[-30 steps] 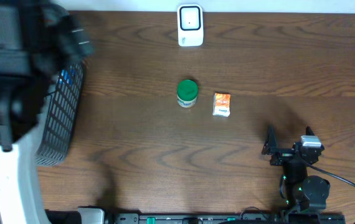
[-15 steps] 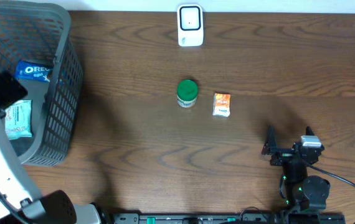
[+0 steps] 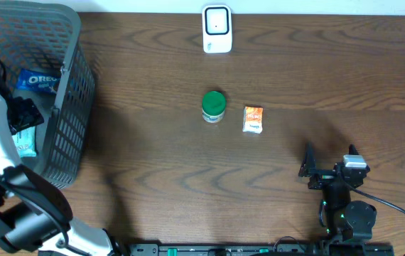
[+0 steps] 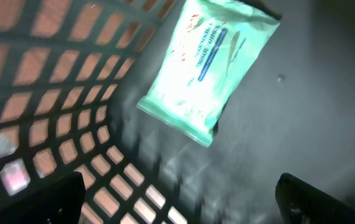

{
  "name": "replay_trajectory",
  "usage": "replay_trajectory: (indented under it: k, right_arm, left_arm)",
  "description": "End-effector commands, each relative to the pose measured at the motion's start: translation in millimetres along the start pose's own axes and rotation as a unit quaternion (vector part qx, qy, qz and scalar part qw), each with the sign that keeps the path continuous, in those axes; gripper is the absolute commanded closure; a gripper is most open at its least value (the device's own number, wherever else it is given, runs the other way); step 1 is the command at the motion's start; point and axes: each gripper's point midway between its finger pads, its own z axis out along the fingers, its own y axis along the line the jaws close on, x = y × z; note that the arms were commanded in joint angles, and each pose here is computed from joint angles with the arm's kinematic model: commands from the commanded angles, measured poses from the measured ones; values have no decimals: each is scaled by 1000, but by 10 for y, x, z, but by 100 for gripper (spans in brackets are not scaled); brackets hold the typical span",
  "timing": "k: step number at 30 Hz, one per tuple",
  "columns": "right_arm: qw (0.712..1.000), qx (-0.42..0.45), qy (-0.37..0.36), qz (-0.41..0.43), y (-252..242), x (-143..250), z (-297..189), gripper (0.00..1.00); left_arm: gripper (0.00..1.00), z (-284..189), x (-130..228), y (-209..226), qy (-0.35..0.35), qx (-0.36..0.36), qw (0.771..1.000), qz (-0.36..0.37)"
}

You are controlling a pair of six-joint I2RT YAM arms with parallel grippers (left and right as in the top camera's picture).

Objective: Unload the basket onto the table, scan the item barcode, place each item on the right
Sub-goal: 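Reach the left gripper into the basket and grasp the green wipes pack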

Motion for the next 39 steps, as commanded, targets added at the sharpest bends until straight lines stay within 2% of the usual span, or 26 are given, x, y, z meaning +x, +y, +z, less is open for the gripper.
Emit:
replay_trajectory:
  k: [1, 12, 20, 30, 31, 34, 35, 39]
  right_arm:
    - [1000, -2, 1, -6, 10, 11, -1, 1]
    - [1000, -2, 1, -6, 10, 11, -1, 1]
    - [1000, -2, 1, -6, 10, 11, -1, 1]
    - [1000, -2, 1, -6, 10, 11, -1, 1]
    - [1000, -2, 1, -6, 10, 11, -1, 1]
    - [1000, -2, 1, -6, 10, 11, -1, 1]
    - [1000, -2, 1, -6, 10, 11, -1, 1]
    - [1000, -2, 1, -6, 10, 11, -1, 1]
  left_arm:
    - [2, 208, -33, -67, 15, -2, 999, 41]
    - [2, 926, 104, -302, 98, 2, 992, 86]
    - [0, 1210, 311, -383, 143, 3, 984, 102]
    - [1, 1407, 313, -316, 129, 3, 987, 93]
    - [4, 1437, 281, -293, 122, 2, 989, 87]
    - [30, 1482, 234, -266, 113, 1, 990, 78]
    - [34, 1498, 231, -262, 113, 1, 991, 77]
    - [35, 1582, 206, -260, 109, 0, 991, 72]
